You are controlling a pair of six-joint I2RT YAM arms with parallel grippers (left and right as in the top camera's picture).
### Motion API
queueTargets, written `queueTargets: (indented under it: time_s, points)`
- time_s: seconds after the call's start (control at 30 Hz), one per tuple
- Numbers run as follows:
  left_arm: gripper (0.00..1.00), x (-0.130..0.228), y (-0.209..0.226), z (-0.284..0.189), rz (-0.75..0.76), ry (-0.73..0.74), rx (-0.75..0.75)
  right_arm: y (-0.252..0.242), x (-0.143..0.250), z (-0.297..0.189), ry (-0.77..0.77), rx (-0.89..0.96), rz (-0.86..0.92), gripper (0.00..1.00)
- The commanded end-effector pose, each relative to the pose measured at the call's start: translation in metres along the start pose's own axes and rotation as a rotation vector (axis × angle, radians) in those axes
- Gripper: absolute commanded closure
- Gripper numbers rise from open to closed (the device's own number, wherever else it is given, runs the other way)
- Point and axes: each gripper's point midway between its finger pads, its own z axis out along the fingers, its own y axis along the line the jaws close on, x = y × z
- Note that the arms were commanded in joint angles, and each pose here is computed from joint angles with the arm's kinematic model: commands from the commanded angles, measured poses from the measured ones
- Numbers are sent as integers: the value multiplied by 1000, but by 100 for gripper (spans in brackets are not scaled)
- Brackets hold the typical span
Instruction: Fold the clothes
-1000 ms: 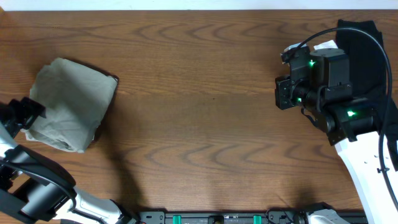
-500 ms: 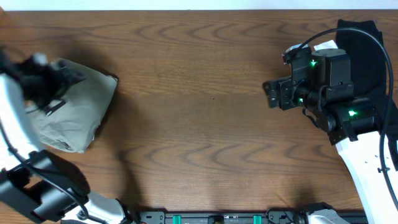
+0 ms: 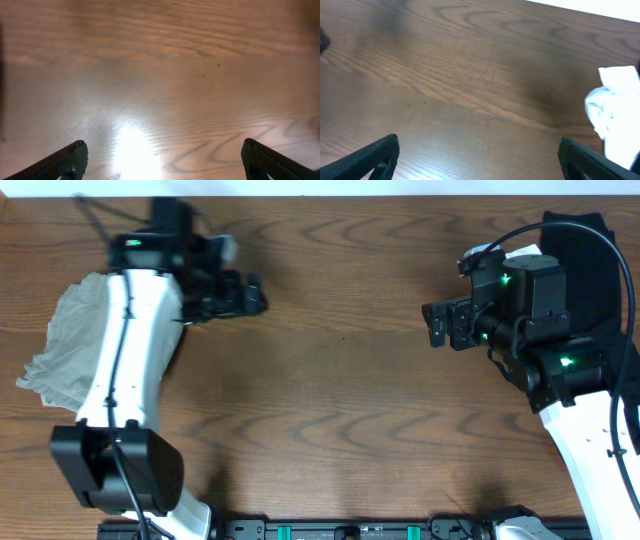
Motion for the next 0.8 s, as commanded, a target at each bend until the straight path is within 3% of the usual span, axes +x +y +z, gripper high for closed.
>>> queueTargets:
  time_s: [0.0,0.2,0.37,0.57,0.77]
  points:
    - [2,-1,-10,-4,106,-35,-109,-12,1,6,12,50,5,1]
    - [2,3,-23,0,150,-28,-120,-12,2,4,14,50,34,2]
    - [2,15,-25,-13,157,-14,-130,-17,10,-21,11,93,140,11]
    - [2,29,-44,-63,230,-160,-189,-13,21,-80,-62,112,175,14]
    - [2,75,-56,-96,278,-325,-202,-6,51,-135,-214,106,156,15]
